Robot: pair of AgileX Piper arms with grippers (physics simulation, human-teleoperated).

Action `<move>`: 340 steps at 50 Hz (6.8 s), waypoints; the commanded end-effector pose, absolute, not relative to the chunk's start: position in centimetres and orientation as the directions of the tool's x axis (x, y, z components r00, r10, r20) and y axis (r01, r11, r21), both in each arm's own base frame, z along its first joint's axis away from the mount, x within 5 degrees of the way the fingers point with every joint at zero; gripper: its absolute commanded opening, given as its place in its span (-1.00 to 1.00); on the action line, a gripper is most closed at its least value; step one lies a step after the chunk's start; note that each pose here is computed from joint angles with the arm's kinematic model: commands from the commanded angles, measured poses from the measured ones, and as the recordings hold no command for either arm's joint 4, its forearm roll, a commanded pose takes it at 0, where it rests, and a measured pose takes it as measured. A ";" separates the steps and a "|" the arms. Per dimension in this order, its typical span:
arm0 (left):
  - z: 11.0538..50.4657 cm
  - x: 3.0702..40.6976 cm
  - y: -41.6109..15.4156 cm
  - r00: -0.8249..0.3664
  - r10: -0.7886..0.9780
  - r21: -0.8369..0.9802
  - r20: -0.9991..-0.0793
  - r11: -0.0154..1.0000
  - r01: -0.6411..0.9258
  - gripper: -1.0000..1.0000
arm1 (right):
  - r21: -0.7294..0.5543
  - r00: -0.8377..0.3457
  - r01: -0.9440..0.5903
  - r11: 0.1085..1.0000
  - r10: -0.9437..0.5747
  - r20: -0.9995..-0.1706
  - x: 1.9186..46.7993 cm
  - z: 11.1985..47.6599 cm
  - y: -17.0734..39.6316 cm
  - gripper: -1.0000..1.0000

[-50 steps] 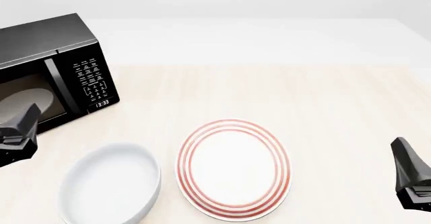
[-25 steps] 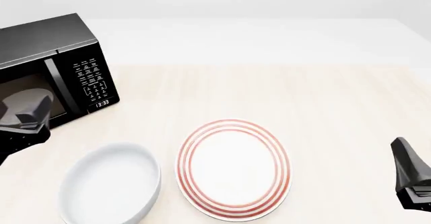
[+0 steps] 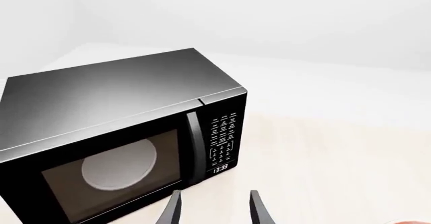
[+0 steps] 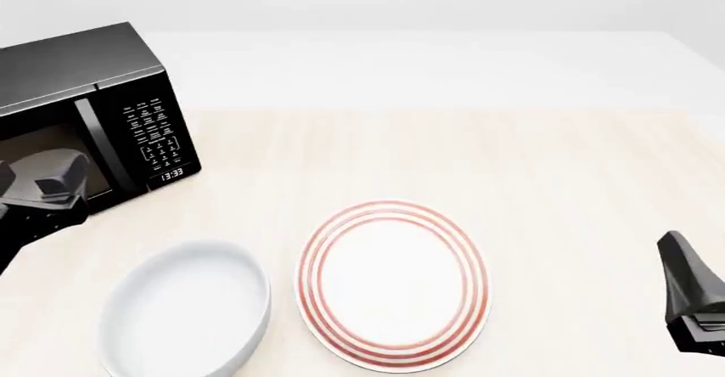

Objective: Open the microwave.

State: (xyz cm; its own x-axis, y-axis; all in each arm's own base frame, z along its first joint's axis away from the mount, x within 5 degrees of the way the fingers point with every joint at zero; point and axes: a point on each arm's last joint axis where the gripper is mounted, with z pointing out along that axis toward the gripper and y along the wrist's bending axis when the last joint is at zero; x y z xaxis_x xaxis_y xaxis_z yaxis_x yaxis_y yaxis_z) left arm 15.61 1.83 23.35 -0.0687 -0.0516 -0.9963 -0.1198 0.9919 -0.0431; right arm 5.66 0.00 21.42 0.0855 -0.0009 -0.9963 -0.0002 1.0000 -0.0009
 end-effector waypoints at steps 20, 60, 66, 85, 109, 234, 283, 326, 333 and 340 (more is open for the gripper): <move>22.5 17.6 2.2 -0.072 -0.062 -0.052 -0.995 0.990 -0.130 1.00 | -0.001 0.085 0.000 1.000 -0.001 -0.996 5.7 21.4 0.0 1.00; 21.7 21.4 3.0 -0.093 -0.068 -0.054 -0.993 0.988 -0.146 1.00 | 0.000 0.085 0.000 1.000 0.000 -0.996 5.7 21.4 0.0 1.00; 21.7 22.0 2.9 -0.099 -0.067 -0.053 -0.993 0.989 -0.136 1.00 | -0.001 0.086 0.000 1.000 -0.001 -0.996 5.7 21.4 0.0 1.00; 21.1 23.3 3.3 -0.110 -0.078 -0.061 -0.991 0.987 -0.147 1.00 | -0.001 0.086 0.000 1.000 -0.001 -0.996 5.7 21.4 0.0 1.00; 19.7 25.1 3.7 -0.132 -0.103 -0.082 -0.986 0.984 -0.157 1.00 | -0.001 0.085 0.000 1.000 -0.001 -0.996 5.7 21.4 0.0 1.00; 15.7 30.5 4.7 -0.196 -0.204 -0.168 -0.959 0.968 -0.189 1.00 | -0.001 0.086 0.000 1.000 -0.001 -0.996 5.7 21.4 0.0 1.00; 16.4 29.3 4.9 -0.176 -0.192 -0.157 -0.966 0.968 -0.194 -1.00 | -0.001 0.086 0.000 1.000 -0.001 -0.996 5.7 21.4 0.0 1.00; 16.4 26.9 3.7 -0.130 -0.190 -0.169 -0.973 0.973 -0.160 -1.00 | -0.001 0.085 0.000 1.000 -0.001 -0.996 5.7 21.4 0.0 1.00; 16.5 26.6 3.4 -0.125 -0.190 -0.171 -0.974 0.974 -0.152 -1.00 | -0.001 0.085 0.000 1.000 -0.001 -0.996 5.7 21.4 0.0 1.00; 16.7 26.2 3.4 -0.122 -0.185 -0.166 -0.975 0.975 -0.150 -1.00 | -0.001 0.085 0.000 1.000 -0.001 -0.996 5.7 21.4 0.0 1.00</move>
State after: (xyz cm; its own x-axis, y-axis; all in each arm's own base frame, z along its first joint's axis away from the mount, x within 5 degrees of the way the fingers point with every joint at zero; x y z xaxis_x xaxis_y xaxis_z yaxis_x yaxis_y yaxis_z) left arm 26.28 3.78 15.34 -0.1822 -0.1925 -0.9642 -0.1760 0.9712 -0.1606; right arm 5.66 0.00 21.42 0.0855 -0.0010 -0.9963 -0.0002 1.0000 -0.0010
